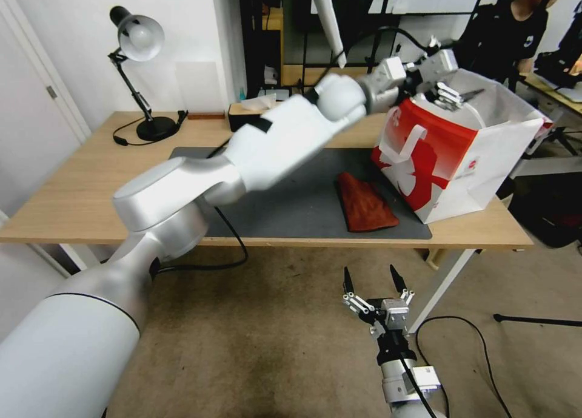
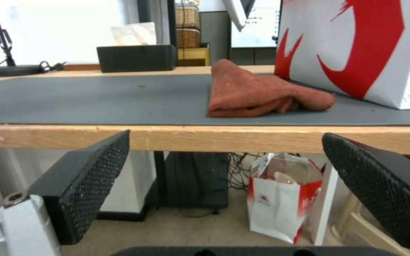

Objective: Sweep shrimp from table into container with towel, then put container into takeout bag.

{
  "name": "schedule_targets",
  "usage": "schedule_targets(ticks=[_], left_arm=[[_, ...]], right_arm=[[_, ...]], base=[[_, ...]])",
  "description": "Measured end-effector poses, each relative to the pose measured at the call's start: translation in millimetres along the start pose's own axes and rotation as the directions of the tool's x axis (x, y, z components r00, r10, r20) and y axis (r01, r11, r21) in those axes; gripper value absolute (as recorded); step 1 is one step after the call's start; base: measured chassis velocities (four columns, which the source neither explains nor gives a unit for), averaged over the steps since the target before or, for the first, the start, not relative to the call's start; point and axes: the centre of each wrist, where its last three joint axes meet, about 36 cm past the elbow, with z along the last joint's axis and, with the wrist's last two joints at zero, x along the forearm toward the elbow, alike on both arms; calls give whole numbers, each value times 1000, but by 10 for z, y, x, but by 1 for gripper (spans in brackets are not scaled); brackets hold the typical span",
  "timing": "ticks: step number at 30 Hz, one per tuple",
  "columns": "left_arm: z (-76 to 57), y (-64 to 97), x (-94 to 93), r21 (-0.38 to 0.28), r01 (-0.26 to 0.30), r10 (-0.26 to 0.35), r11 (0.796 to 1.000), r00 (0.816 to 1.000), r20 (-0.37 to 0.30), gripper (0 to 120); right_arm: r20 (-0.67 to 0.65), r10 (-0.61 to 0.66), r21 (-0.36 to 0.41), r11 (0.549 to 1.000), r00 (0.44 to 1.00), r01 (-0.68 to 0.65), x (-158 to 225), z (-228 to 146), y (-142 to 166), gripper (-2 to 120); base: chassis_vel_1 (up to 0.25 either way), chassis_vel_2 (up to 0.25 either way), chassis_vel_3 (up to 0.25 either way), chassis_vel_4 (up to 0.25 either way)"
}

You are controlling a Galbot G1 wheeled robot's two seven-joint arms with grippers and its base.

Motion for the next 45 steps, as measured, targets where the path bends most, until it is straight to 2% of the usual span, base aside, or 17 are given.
schedule_targets(ticks=[3,7,12,20,23,24,27,30,31,33,35,36,38,40,42,44,45], left_arm=[[33,-110,188,137,65,-60,989,998,-36,100],[115,-216,438,223,132,-117,966,990,-82,100],[203,-351,700,256,205,-178,945,976,-124,100],[324,-695,1318,281,370,-340,886,928,-153,100],[500,-896,1741,256,481,-446,838,876,-186,100],[500,-896,1741,256,481,-446,838,876,-186,100],[638,-1086,2063,228,538,-496,812,841,-216,100],[817,-1388,2582,200,612,-569,765,788,-234,100],[817,-1388,2582,200,612,-569,765,788,-234,100],[850,-1462,2830,176,656,-619,734,753,-223,100],[858,-1480,2890,169,669,-633,724,742,-221,100],[902,-1535,3032,154,702,-669,695,710,-220,100],[925,-1565,3093,149,717,-684,681,695,-222,100],[983,-1697,3283,127,757,-724,641,651,-228,100],[1001,-1741,3345,119,767,-734,631,639,-230,100],[1058,-1894,3549,90,796,-765,599,602,-227,100],[1058,-1894,3549,90,796,-765,599,602,-227,100]], right_arm=[[-1,0,-1,1000,1000,0,6,1,9,100],[-5,-1,-2,1000,1000,1,18,5,10,100],[-5,-1,-1,1000,1000,1,20,4,8,100],[-2,0,3,1000,1000,0,37,-29,-10,100],[2,3,6,1000,1000,-3,46,-53,-27,100],[2,3,6,1000,1000,-3,46,-53,-27,100],[8,6,7,1000,1000,-6,43,-75,-39,100],[17,9,5,1000,1000,-9,41,-102,-45,100],[17,9,5,1000,1000,-9,41,-102,-45,100],[17,7,6,1000,1000,-7,44,-105,-45,100],[17,6,6,1000,1000,-7,45,-105,-44,100],[17,6,6,1000,1000,-6,50,-105,-42,100],[18,5,6,1000,1000,-5,51,-105,-40,100],[23,4,5,1000,1000,-5,40,-108,-35,100],[24,5,5,1000,1000,-5,35,-109,-34,100],[30,9,3,1000,1000,-9,16,-118,-28,100],[30,9,3,1000,1000,-9,16,-118,-28,100]], base=[[0,0,0,0],[0,0,0,0],[0,0,0,0],[0,0,0,0],[0,0,0,0],[0,0,0,0],[0,0,0,0],[0,0,0,0],[0,0,0,0],[0,0,0,0],[0,0,0,0],[0,0,0,0],[0,0,0,0],[0,0,0,0],[0,0,0,0],[0,0,0,0],[0,0,0,0]])
